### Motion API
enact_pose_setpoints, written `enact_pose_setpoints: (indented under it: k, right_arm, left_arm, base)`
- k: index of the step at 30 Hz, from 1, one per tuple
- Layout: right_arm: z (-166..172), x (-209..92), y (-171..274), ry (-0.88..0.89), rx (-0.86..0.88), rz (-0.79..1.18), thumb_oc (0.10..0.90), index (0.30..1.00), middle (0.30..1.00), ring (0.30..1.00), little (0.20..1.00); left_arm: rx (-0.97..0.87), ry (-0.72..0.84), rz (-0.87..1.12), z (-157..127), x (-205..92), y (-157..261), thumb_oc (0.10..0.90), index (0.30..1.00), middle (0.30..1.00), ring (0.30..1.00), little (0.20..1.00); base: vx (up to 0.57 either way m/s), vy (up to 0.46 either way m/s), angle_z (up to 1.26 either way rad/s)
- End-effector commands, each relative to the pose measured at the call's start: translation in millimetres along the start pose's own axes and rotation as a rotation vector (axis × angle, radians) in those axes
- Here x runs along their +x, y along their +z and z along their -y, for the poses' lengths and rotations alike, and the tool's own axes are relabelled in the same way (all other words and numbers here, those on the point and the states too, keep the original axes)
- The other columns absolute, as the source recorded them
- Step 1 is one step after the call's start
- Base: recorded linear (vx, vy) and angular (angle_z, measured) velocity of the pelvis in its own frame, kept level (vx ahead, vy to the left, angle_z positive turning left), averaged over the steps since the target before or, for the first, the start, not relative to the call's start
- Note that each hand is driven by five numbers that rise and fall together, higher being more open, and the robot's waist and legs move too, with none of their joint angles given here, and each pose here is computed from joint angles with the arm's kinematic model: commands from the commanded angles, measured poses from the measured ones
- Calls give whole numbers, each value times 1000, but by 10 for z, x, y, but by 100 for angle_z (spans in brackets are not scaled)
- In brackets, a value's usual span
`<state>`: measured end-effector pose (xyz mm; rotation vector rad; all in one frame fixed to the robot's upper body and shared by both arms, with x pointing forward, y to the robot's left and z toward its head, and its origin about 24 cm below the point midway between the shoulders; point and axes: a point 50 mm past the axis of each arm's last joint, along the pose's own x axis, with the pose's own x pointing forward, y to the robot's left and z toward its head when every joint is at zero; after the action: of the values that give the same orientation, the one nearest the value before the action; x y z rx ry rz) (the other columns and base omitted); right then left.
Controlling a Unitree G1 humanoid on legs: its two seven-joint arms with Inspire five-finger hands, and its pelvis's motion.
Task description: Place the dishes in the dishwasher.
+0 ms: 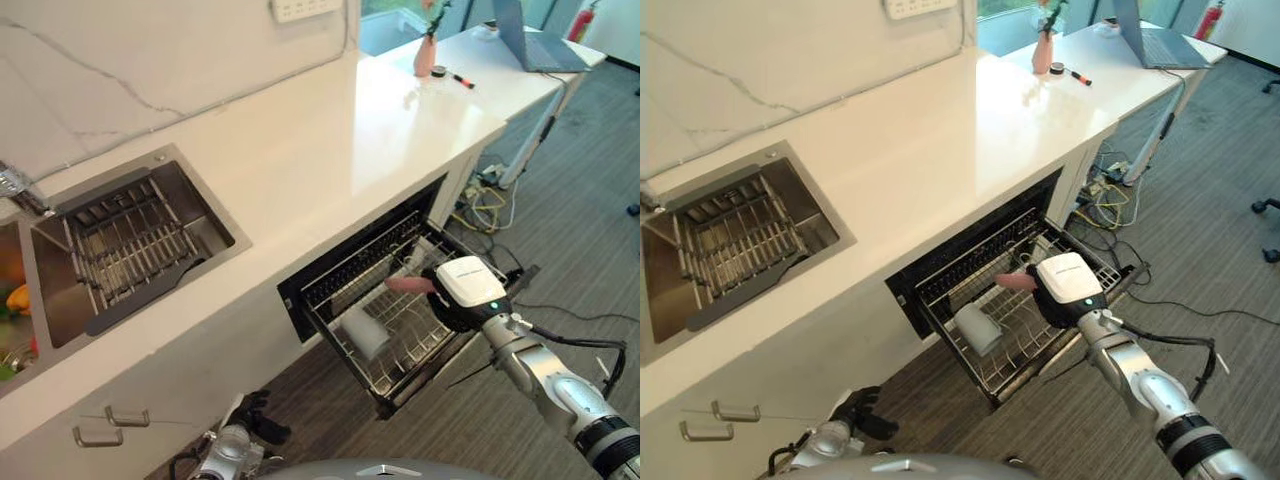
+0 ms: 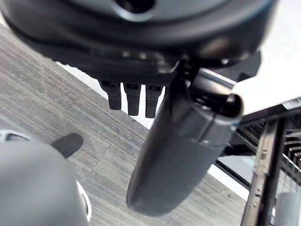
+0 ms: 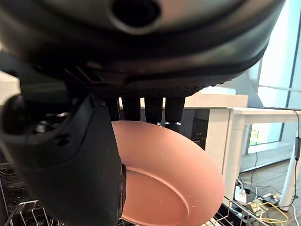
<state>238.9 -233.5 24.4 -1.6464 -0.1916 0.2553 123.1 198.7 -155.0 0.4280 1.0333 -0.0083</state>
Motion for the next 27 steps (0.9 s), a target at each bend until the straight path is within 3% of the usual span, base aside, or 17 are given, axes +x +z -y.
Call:
enact_pose_setpoints:
  k: [1, 13, 18, 19, 20, 24, 27]
  right_arm:
    - [507, 416, -22, -263, -12, -3, 400, 300, 300, 300, 300]
    - [-329, 354, 4, 59, 24, -138, 400, 300, 300, 300, 300]
    - [-513, 327, 118, 128, 60, -148, 400, 300, 300, 300, 300]
    - [-515, 329, 121, 128, 61, -148, 558, 538, 538, 538, 538]
    - [-620, 295, 202, 159, 120, -173, 800, 900, 900, 900, 900]
    - [-651, 278, 298, 174, 196, -170, 800, 900, 900, 900, 900]
    - [-661, 203, 305, 163, 349, -230, 800, 900, 900, 900, 900]
  left_arm:
    - [39, -15, -160, 78, -99, -426, 800, 900, 900, 900, 900]
    - [48, 15, -119, -8, -101, -418, 800, 900, 900, 900, 900]
    - [52, 12, -113, -6, -96, -403, 800, 900, 900, 900, 900]
    - [52, 12, -114, -9, -96, -405, 800, 900, 900, 900, 900]
    - [48, 5, -103, 16, -88, -367, 800, 900, 900, 900, 900]
    - [37, -5, -89, 49, -84, -328, 800, 900, 900, 900, 900]
    - [32, -14, -82, 65, -82, -305, 800, 900, 900, 900, 900]
  base:
    - [14, -3, 18]
    - [8, -20, 34]
    - [3, 7, 14]
    - [-2, 10, 4]
    - [5, 13, 3]
    - [0, 0, 0]
    - [0, 0, 0]
